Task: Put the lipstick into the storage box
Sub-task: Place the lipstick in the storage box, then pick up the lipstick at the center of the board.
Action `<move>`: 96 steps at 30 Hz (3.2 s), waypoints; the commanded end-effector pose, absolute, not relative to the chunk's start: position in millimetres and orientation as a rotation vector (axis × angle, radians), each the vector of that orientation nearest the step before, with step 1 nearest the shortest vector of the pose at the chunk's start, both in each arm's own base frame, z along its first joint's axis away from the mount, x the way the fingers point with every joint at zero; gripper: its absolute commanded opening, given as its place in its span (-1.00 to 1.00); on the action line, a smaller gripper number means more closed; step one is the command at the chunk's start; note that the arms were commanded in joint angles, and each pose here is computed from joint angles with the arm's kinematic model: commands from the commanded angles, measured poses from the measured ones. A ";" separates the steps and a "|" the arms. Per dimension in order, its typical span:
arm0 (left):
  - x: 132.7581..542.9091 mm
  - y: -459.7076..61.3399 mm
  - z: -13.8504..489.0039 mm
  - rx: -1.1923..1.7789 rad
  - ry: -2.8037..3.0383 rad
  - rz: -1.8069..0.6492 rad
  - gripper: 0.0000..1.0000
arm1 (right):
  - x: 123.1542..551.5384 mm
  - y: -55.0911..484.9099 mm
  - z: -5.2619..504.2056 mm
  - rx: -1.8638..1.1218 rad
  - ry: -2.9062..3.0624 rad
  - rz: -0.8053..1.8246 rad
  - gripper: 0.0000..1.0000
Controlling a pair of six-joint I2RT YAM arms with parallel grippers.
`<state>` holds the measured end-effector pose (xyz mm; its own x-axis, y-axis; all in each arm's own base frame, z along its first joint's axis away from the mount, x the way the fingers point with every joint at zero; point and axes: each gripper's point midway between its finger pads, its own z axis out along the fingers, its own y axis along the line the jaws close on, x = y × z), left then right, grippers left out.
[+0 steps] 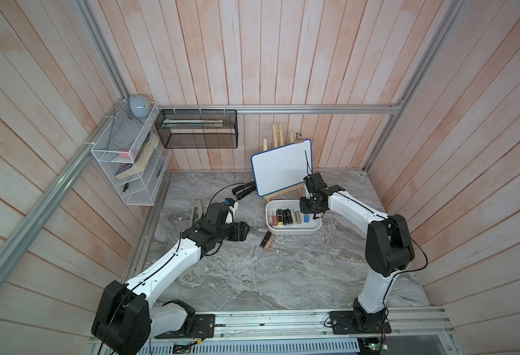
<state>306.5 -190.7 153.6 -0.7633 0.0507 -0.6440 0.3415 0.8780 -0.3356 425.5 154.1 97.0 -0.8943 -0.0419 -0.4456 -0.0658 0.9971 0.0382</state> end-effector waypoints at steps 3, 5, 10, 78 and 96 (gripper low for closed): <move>303.0 -196.8 151.8 0.329 2.376 -0.605 0.56 | 435.2 144.0 88.6 -0.112 2.694 -0.055 -0.72; 302.0 -199.8 152.8 0.338 2.369 -0.618 0.57 | 436.5 144.2 80.6 -0.120 2.711 -0.068 -0.72; 300.5 -203.5 150.5 0.353 2.373 -0.628 0.57 | 439.5 148.3 67.6 -0.145 2.728 -0.061 -0.72; 277.5 -232.9 119.5 0.485 2.416 -0.581 0.66 | 418.1 190.0 135.5 -0.157 2.596 0.267 -0.27; 298.9 -255.3 61.6 0.595 2.513 -0.294 0.37 | 345.8 203.7 214.2 -0.136 2.381 0.638 -0.23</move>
